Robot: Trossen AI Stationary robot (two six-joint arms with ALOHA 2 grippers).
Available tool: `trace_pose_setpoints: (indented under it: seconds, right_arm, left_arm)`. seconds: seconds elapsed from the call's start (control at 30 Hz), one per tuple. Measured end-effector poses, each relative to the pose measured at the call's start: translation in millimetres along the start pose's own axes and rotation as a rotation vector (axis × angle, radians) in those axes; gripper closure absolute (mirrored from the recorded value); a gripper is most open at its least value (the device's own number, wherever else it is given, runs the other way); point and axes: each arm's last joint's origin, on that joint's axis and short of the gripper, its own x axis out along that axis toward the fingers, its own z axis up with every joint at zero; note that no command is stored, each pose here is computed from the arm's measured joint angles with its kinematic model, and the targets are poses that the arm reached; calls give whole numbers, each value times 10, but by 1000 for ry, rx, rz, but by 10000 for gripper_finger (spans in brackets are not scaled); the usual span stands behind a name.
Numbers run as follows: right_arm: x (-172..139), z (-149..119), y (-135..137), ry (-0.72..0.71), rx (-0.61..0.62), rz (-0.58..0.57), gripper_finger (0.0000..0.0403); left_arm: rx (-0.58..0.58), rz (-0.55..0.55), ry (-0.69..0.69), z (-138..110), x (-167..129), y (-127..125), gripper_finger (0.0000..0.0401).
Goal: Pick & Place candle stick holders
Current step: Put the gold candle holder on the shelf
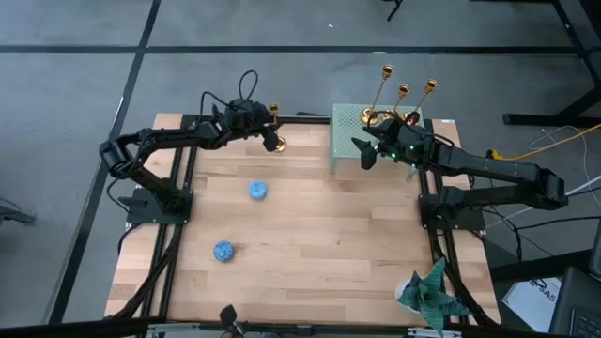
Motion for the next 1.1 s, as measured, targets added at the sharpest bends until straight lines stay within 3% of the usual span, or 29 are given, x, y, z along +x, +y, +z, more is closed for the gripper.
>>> trace_pose_setpoints:
  seconds: [0.13, 0.33, 0.47, 0.83, 1.1]
  right_arm:
    - [0, 0, 0, 0, 2, 0, 115]
    - [0, 0, 0, 0, -1, 0, 115]
    - [0, 1, 0, -1, -1, 0, 115]
    - [31, 99, 39, -108, -20, 30, 115]
    - [198, 179, 140, -139, -8, 126, 122]
  left_arm:
    - [15, 8, -4, 18, -2, 11, 299]
    - [-2, 8, -6, 21, -3, 14, 384]
    - [-26, 6, -9, 57, 1, 13, 386]
    - [-31, -57, -91, 830, -83, -22, 387]
    - [-84, -138, -145, 1345, -260, -121, 387]
